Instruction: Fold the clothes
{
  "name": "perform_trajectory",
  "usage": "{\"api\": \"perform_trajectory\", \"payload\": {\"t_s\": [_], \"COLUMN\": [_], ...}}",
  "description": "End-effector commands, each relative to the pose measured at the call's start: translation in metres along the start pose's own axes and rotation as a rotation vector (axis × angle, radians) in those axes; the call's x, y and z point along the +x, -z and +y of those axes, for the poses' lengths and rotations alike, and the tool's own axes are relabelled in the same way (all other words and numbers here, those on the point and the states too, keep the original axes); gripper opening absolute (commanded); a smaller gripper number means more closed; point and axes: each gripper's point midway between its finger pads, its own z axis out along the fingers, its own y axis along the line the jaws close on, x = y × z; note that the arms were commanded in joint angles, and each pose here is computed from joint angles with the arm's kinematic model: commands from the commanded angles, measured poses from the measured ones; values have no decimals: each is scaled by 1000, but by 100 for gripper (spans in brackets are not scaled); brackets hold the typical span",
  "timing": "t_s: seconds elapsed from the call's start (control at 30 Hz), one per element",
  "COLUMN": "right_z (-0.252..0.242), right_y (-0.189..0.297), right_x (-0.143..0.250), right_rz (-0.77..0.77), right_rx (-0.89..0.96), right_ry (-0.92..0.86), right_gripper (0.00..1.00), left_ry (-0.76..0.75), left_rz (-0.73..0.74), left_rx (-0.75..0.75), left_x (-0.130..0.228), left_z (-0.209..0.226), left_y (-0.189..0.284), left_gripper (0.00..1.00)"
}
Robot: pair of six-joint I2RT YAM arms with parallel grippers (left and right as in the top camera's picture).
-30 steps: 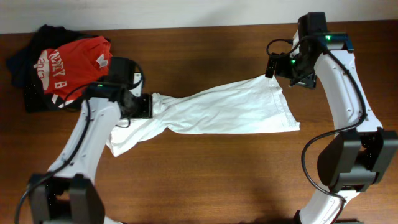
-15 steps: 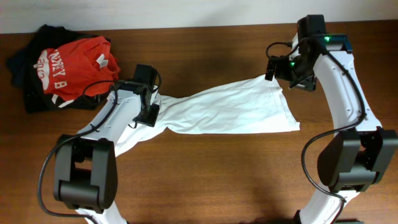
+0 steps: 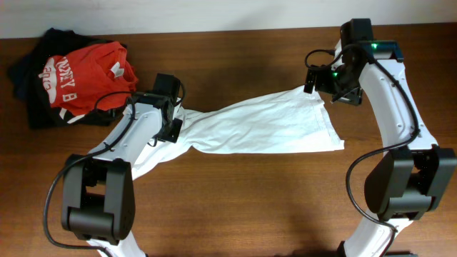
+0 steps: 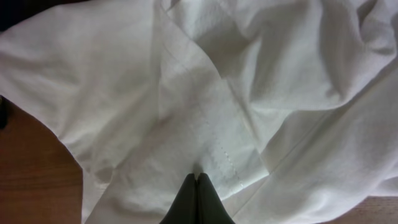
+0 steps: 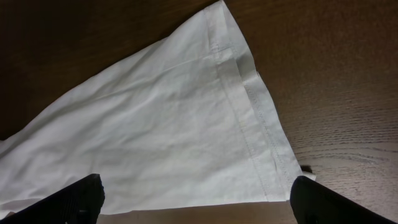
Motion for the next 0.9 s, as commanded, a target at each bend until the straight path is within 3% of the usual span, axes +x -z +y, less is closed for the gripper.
{"api": "perform_trajectory", "payload": {"t_s": [0.0,0.1,0.23,0.27,0.3,0.33,0.6,0.87], "right_z": [3,3,3,3,3,3,2,2], "right_y": [2,2,2,2,2,2,2,2], "right_x": [2,2,2,3,3,3,5,5], "right_rz": [-7,-6,-5,-4,-4,-4,3,4], "right_rx": [4,4,5,5,6,6,7,7], "right_ry": [14,14,14,14,14,14,13,13], "right_gripper": [99,99,99,99,99,99,99,99], "left_ry": [4,-8,-97,-130,-155,-158,-198,-213], "left_rz": [-8,0,26,32,38,42,-2,64], "left_rx": [14,105,88,90,83,53,38,-12], "left_x": [-3,-1,6,8,10,10,-1,5], "left_z": [-5,-23,-28,-29,-29,-25,-22,-20], "left_y": [0,2,4,4,4,4,3,-25], "left_gripper": [0,9,21,30,49,53,55,55]}}
